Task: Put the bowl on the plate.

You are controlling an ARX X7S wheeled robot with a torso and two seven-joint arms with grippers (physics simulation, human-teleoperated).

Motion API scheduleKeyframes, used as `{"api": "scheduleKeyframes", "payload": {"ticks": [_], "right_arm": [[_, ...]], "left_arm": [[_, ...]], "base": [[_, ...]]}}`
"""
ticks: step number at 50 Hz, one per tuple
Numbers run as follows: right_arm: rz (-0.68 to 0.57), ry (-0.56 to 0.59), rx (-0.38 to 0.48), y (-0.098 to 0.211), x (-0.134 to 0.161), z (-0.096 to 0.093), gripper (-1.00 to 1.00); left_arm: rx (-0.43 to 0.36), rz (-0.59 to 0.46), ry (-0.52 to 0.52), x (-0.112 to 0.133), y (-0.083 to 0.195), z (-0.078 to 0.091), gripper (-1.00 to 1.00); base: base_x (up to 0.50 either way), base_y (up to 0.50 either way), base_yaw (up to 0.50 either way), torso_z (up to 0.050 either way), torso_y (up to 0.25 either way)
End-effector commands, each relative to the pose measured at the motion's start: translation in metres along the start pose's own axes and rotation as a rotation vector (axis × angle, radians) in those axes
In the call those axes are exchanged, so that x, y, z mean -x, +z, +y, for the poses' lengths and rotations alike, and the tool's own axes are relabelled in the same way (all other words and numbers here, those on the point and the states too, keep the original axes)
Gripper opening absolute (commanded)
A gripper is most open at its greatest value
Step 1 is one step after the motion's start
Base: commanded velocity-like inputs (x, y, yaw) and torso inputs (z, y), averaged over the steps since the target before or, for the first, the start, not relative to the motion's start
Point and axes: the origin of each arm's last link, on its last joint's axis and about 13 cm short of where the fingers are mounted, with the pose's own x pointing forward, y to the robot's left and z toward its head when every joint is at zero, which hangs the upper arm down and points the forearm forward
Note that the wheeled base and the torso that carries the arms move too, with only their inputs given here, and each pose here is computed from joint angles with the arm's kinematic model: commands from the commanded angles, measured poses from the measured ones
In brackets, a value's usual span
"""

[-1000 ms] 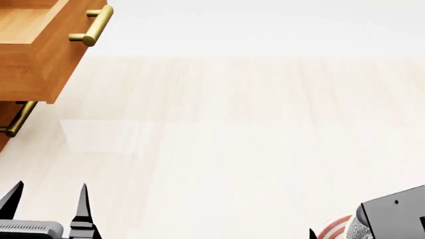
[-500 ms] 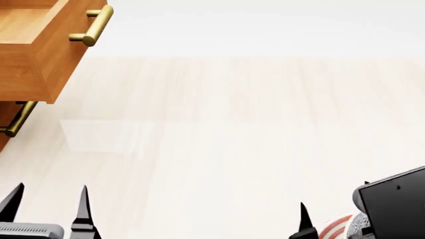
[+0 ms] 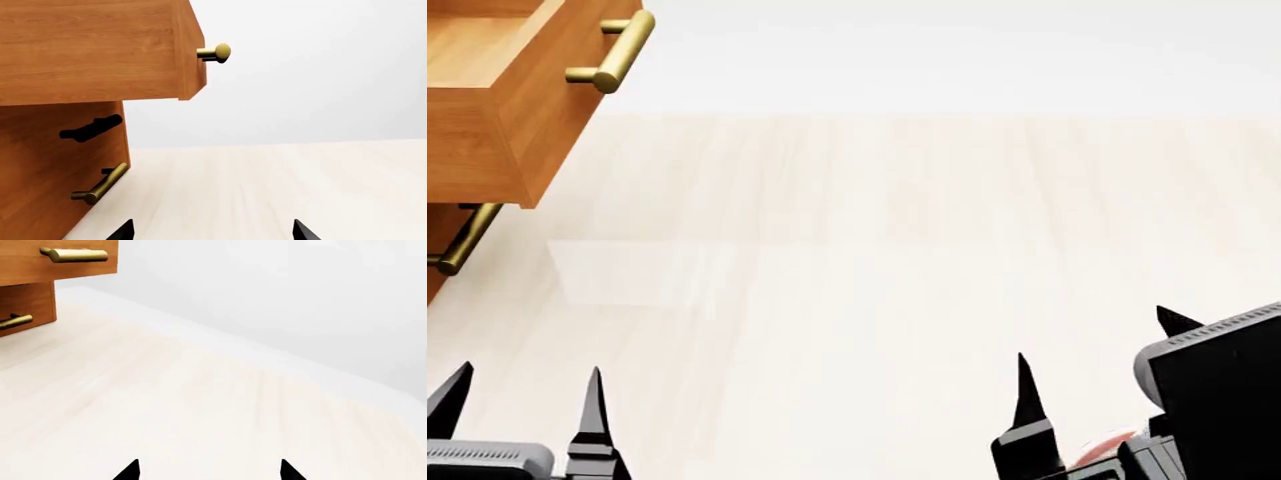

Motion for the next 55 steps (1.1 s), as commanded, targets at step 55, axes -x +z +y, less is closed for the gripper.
{"api": "scheduleKeyframes", "payload": {"ticks": [55], "right_arm": [[-0.293, 0.061, 0.112, 0.025, 0.011, 0.013, 1.0]], "left_arm": [[-0.038, 0.07, -0.011, -0.007, -0.014, -0.001, 1.0]], "base": [[0.0, 0.0, 0.0, 0.0, 0.0]]}}
